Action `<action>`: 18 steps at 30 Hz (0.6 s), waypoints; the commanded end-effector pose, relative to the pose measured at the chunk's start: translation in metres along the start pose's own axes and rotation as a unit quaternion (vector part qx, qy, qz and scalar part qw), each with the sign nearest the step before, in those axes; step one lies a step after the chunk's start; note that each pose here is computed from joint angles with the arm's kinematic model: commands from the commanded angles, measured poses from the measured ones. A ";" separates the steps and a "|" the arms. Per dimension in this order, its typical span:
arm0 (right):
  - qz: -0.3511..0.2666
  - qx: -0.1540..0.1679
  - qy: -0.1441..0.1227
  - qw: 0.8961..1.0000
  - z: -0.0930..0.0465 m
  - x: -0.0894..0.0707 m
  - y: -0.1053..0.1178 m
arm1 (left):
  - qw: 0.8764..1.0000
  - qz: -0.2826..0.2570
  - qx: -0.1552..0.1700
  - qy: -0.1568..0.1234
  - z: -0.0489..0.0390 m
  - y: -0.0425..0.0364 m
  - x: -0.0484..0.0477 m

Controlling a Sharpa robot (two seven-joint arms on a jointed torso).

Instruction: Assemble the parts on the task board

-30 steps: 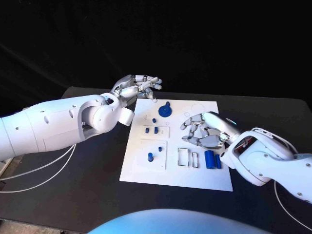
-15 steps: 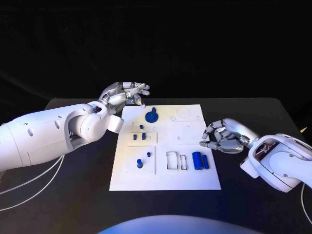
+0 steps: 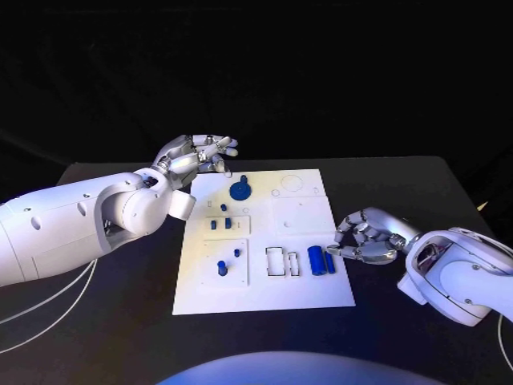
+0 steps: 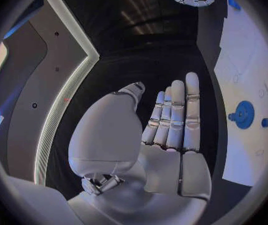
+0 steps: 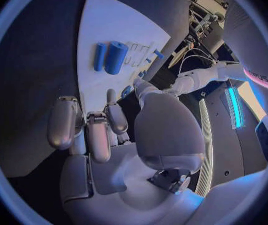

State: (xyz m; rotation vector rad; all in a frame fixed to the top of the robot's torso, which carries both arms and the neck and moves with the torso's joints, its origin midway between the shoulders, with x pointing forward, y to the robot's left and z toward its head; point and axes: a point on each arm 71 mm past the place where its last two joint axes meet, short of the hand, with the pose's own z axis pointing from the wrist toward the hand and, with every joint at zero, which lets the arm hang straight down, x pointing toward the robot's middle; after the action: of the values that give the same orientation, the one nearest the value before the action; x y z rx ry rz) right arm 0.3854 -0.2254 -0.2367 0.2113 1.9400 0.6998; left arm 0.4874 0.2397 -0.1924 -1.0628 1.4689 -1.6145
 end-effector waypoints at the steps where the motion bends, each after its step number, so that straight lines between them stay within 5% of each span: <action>1: -0.050 0.016 -0.001 0.999 0.001 0.004 0.002 | 1.000 -0.001 0.005 0.008 0.0001 -0.0009 0.0026; 18: -0.102 0.018 0.019 0.994 0.012 0.026 0.008 | 1.000 -0.003 0.005 0.011 0.0006 -0.0007 0.0040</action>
State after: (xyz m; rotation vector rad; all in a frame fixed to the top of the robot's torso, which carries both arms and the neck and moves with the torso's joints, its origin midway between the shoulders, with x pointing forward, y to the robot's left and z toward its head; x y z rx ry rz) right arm 0.3820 -0.2024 -0.2542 0.0610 1.9713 0.5898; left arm 0.4869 0.2384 -0.1922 -1.0615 1.4703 -1.6183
